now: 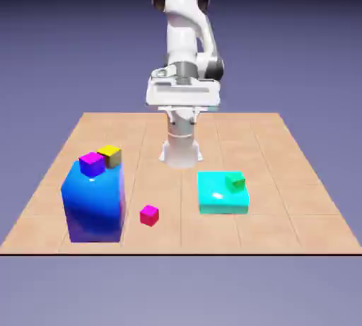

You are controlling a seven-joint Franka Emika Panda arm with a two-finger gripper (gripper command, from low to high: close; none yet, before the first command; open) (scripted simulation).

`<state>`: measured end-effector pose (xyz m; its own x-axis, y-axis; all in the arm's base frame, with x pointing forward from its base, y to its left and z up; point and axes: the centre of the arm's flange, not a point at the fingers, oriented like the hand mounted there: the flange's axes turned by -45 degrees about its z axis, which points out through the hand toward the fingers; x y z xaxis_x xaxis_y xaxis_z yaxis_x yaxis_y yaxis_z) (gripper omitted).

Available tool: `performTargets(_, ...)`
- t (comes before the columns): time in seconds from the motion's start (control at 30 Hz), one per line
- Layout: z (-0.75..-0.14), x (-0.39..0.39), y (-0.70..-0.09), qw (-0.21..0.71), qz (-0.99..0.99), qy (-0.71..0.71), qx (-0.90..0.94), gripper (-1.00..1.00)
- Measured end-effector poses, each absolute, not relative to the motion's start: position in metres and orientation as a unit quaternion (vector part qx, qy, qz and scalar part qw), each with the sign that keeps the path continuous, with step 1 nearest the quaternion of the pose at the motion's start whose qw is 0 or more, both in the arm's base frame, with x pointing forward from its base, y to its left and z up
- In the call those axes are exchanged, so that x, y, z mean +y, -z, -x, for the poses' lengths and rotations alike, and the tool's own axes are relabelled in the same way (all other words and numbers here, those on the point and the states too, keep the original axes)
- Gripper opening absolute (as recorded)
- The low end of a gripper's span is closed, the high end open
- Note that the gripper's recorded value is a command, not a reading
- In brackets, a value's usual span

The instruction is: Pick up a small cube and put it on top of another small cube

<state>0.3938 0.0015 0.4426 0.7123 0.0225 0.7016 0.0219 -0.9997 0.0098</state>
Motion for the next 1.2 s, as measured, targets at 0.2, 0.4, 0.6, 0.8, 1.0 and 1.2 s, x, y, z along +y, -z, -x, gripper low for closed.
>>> performTargets(0.2, -0.405, -0.017, -0.363, -0.015, -0.941, -0.333, -0.063, 0.0)
performTargets(0.4, -0.396, -0.038, -0.284, -0.006, -0.948, -0.286, -0.142, 0.0)
performTargets(0.6, -0.367, -0.061, -0.211, 0.029, -0.947, -0.237, -0.217, 0.0)
performTargets(0.8, -0.347, -0.074, -0.169, 0.058, -0.943, -0.211, -0.252, 0.0)
performTargets(1.0, -0.361, -0.082, -0.121, 0.058, -0.943, -0.211, -0.252, 0.0)
performTargets(1.2, -0.36, -0.081, -0.128, 0.059, -0.943, -0.211, -0.252, -1.0)
